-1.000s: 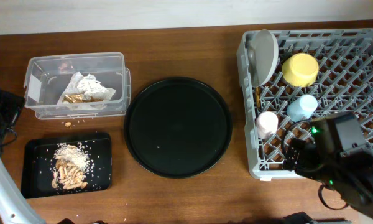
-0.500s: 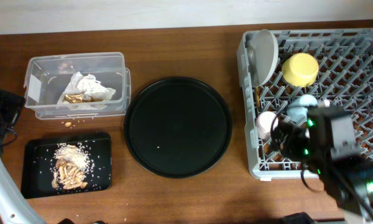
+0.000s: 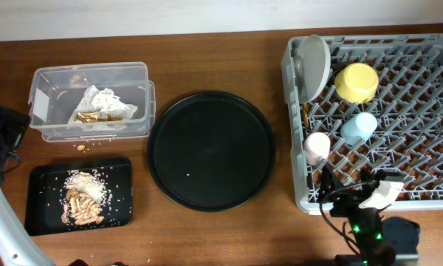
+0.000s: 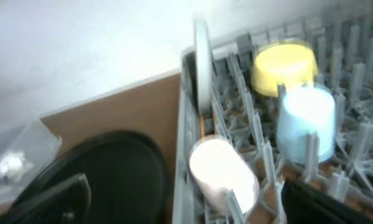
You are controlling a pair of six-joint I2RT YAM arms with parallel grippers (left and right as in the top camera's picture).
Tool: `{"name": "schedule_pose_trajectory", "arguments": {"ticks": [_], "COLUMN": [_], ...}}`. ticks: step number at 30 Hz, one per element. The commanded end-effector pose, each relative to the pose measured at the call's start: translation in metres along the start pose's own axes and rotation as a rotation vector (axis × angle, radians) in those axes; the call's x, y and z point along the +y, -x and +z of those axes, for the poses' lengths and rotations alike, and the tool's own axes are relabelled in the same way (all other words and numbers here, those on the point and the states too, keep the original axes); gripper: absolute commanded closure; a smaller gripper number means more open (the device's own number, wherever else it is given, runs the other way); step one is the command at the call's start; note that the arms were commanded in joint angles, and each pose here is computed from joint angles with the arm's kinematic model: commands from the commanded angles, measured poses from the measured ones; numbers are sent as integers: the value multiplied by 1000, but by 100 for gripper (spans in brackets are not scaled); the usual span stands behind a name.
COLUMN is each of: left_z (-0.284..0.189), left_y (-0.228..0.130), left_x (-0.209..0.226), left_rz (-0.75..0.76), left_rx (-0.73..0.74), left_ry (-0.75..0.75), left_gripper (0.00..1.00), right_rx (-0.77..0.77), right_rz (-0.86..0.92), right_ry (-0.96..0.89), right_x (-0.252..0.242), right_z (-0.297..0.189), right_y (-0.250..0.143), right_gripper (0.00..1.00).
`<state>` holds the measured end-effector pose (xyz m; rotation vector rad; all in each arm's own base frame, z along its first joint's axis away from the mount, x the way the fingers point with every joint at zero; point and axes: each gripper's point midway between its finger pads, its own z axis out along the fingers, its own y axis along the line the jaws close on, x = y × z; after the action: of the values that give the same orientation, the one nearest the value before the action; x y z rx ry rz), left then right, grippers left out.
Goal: Sort waste into correct bins and load items into the dishwasher rack
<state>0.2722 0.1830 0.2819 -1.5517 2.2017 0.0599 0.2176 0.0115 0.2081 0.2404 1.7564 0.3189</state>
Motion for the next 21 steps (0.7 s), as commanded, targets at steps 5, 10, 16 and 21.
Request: {"name": "schedule_pose_trajectory", "arguments": {"ticks": [5, 10, 16, 21], "left_z": [0, 0, 0, 0], "left_y": [1, 1, 2, 1], "left_x": [1, 1, 1, 1], "left_rz": [-6, -5, -6, -6], "left_rx": [-4, -4, -5, -5], "left_ry": [3, 3, 3, 4], "left_gripper": [1, 1, 1, 1], "right_rx": [-176, -186, -141, -131], "right_rz": [-37, -54, -287, -360], "right_ry": [57, 21, -24, -49], "right_x": [-9, -20, -27, -31], "right_z": [27, 34, 36, 36], "right_y": [-13, -24, -34, -36], "right_gripper": [1, 1, 1, 1]}}
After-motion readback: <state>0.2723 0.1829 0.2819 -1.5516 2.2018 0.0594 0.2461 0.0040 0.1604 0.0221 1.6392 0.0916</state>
